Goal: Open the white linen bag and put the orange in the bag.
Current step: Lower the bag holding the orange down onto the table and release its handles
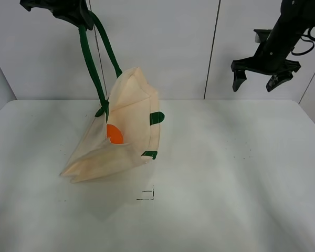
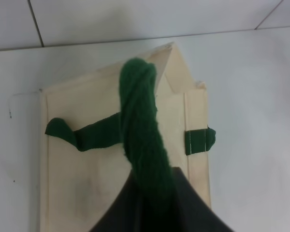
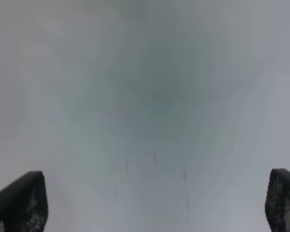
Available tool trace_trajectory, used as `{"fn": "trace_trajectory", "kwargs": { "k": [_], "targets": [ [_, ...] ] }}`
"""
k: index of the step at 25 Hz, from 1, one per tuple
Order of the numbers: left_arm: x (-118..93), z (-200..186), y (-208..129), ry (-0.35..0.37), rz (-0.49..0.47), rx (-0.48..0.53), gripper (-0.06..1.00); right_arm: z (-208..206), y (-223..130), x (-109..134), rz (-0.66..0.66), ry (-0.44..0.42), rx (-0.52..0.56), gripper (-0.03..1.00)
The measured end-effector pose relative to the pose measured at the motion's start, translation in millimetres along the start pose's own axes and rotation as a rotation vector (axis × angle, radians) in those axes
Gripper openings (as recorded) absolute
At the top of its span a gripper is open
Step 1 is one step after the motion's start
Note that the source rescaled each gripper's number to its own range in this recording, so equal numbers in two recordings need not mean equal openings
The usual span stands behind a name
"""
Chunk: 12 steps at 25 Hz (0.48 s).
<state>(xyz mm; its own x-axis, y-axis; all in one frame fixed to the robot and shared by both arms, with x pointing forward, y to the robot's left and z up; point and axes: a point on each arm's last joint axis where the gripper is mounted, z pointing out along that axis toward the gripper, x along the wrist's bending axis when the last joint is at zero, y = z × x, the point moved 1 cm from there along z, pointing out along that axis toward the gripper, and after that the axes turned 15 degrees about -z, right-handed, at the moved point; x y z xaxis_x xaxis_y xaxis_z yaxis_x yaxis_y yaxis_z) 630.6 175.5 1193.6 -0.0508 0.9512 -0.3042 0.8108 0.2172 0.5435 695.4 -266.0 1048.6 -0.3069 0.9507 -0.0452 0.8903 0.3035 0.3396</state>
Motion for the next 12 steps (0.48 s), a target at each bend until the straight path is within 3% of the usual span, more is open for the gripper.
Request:
{"fn": "trace_trajectory", "kwargs": {
  "k": [4,12],
  "targets": [
    [0.0,0.0,0.0,0.000,0.000,0.000,0.00,-24.7,-42.7,10.9,0.001,0.010,0.067,1.00],
    [0.0,0.0,0.0,0.000,0.000,0.000,0.00,-82.5,-165.9,42.7,-0.008,0.005,0.141,1.00]
  ]
}}
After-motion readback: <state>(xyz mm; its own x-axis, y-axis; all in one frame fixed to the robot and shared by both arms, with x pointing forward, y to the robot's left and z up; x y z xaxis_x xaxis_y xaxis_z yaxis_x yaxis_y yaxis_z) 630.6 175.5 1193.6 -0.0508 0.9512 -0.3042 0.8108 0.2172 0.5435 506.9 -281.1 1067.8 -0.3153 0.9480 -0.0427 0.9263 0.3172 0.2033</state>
